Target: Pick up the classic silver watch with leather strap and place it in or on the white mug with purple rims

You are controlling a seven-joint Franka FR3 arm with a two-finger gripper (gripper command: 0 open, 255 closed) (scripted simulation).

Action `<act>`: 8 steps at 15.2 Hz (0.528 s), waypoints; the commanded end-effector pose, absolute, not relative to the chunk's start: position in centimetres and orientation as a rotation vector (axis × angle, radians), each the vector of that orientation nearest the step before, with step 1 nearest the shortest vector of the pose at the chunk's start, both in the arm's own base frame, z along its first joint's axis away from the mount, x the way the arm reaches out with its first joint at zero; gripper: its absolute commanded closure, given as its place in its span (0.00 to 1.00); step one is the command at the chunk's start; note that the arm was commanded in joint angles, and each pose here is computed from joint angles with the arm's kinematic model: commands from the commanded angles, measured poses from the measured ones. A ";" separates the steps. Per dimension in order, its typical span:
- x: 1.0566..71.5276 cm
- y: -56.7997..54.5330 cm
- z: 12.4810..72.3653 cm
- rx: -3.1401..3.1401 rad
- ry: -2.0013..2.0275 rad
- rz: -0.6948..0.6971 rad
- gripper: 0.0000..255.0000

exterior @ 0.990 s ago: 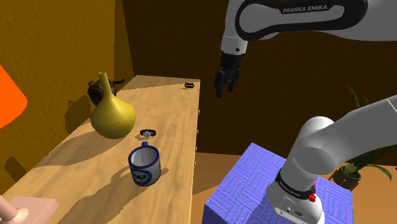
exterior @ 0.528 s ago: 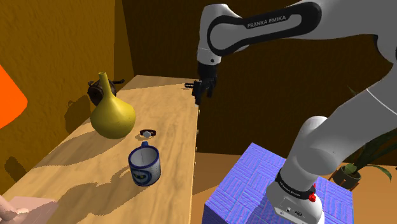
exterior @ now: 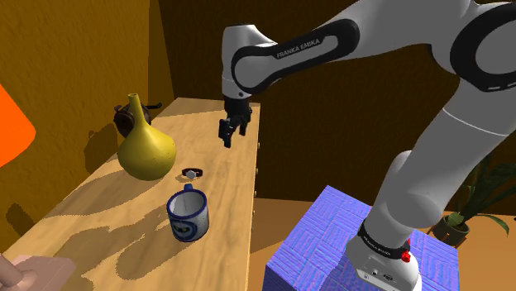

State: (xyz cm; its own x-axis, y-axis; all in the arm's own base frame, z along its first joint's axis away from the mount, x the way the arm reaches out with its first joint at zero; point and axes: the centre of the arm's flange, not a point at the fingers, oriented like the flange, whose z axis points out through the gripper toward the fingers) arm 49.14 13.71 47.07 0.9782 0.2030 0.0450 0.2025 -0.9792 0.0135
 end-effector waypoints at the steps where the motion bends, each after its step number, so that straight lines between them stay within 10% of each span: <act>1: 50.9 15.4 45.9 3.103 0.361 0.082 0.00; 8: 56.5 21.7 41.9 3.051 0.503 0.114 0.00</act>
